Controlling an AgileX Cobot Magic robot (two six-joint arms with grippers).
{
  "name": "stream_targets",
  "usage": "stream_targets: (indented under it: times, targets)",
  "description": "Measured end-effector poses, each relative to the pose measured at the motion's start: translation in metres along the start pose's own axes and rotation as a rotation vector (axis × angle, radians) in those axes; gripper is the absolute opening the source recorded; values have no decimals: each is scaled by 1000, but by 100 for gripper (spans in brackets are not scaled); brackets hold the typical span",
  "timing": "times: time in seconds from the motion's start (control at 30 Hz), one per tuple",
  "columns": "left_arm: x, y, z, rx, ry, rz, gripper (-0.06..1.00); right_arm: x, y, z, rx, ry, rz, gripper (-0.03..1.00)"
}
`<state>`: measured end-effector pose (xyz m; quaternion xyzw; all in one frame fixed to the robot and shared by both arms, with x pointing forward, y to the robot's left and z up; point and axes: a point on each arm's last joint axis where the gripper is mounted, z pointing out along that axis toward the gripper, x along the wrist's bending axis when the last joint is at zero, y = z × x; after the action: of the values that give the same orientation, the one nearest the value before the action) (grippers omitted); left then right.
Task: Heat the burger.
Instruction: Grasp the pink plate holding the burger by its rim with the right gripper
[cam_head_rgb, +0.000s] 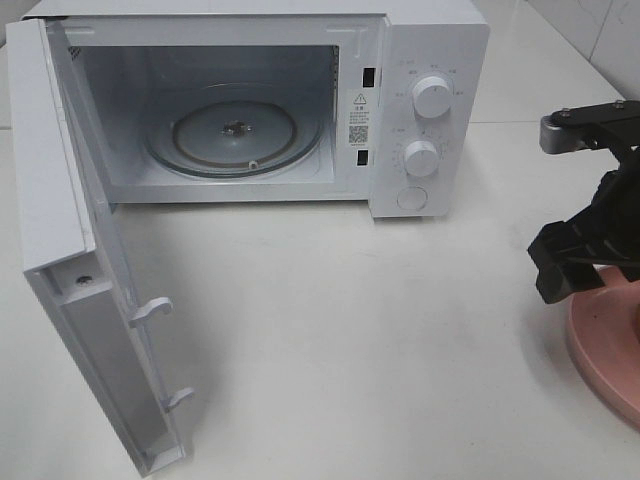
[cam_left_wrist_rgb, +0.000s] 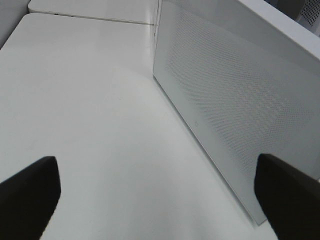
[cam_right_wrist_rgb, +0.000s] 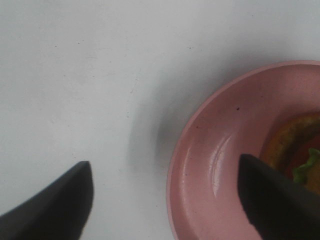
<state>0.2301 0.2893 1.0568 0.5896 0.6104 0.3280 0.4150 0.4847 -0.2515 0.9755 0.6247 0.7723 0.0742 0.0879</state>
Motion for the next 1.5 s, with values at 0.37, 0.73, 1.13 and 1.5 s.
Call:
stream_targets:
  times: [0.37, 0.73, 1.13, 1.5]
  targets:
    - [0, 0, 0, 0, 0, 0, 97, -2, -2, 0, 21, -25, 32, 97]
    - [0, 0, 0, 0, 0, 0, 97, -3, -1, 40, 164, -49, 59, 95]
    - [0, 0, 0, 0, 0, 0, 97, -2, 2, 74, 196, -60, 73, 93]
    - [0, 0, 0, 0, 0, 0, 97, -2, 2, 91, 217, -66, 75, 89]
